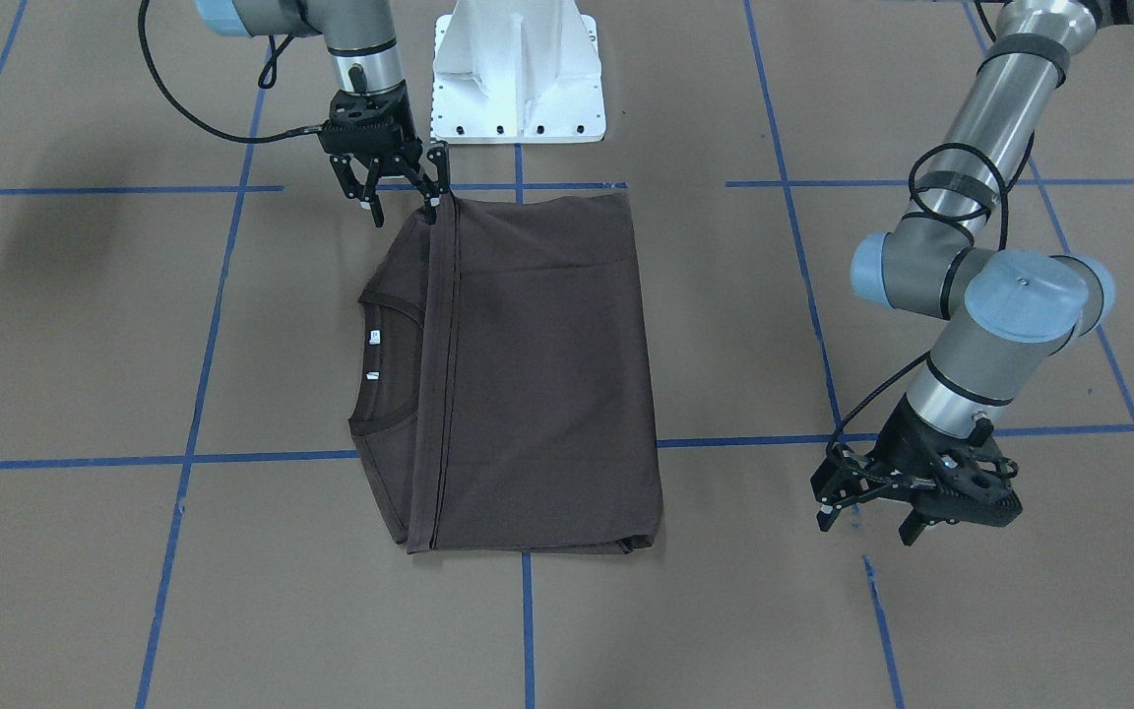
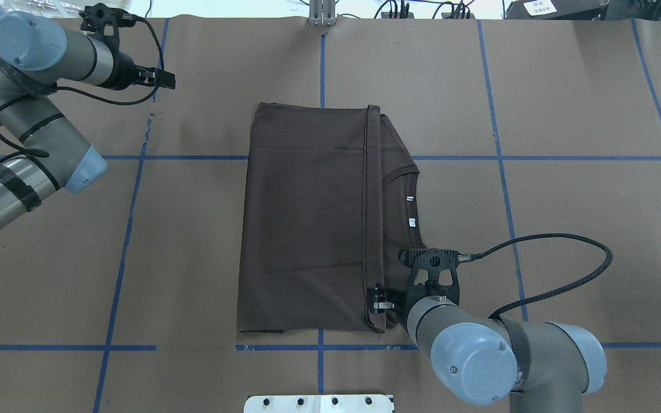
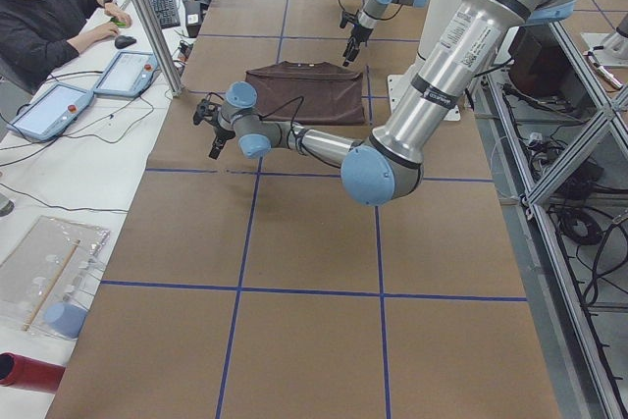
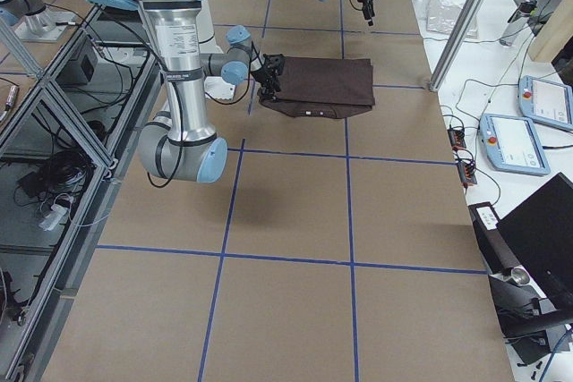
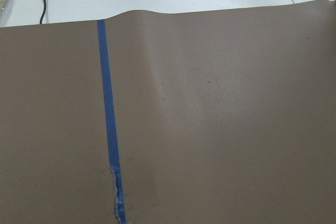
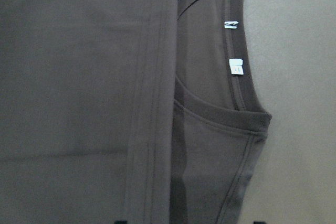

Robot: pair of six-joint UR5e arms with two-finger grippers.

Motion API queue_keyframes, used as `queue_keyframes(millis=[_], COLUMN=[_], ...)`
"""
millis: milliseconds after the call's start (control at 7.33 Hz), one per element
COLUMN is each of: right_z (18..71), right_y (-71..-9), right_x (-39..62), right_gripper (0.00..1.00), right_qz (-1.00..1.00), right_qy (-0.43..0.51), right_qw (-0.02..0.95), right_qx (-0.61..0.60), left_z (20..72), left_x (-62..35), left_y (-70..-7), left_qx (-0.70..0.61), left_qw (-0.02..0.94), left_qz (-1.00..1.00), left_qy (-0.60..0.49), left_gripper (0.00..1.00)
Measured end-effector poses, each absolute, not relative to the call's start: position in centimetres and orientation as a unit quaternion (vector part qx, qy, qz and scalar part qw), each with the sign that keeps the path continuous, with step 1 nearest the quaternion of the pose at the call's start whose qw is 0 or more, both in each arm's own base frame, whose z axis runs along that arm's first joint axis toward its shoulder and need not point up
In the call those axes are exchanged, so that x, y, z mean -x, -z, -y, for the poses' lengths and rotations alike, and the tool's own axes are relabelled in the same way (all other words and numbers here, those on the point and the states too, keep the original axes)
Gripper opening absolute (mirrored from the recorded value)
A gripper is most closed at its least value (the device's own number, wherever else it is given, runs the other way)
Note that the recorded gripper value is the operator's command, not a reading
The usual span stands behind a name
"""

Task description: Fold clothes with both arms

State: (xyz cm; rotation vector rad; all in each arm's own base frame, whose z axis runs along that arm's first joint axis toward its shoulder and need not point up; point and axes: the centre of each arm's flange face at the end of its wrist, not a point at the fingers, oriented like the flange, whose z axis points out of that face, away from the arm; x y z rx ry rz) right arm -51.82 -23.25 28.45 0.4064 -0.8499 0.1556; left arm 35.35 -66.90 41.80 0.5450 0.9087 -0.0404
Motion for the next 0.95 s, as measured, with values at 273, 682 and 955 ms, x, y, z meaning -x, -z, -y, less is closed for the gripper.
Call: queue_keyframes(millis=[273,682,955], right_z=[19.6,16.9,16.9], right_y=[-28.0,-28.2,-28.1], right_x=[53.2,54.4,54.5], right_gripper=[0.48,0.37,0.37], right_qz=[0.405,0.394,0.383], right_qy=[-0.018,0.034,0.063], right_qw=[0.885,0.883,0.880], right_qx=[-0.228,-0.253,-0.276], left_z=[66.9,66.9,66.9], left_x=[-35.3,-35.2,-35.2], left_y=[-41.9,-42.0,-42.1], left_qx=[-0.259,-0.259,-0.259], left_qw=[0.863,0.864,0.864], left_qz=[-0.433,-0.432,-0.432], left_qy=[0.019,0.020,0.020], left_gripper=[1.00,1.00,1.00])
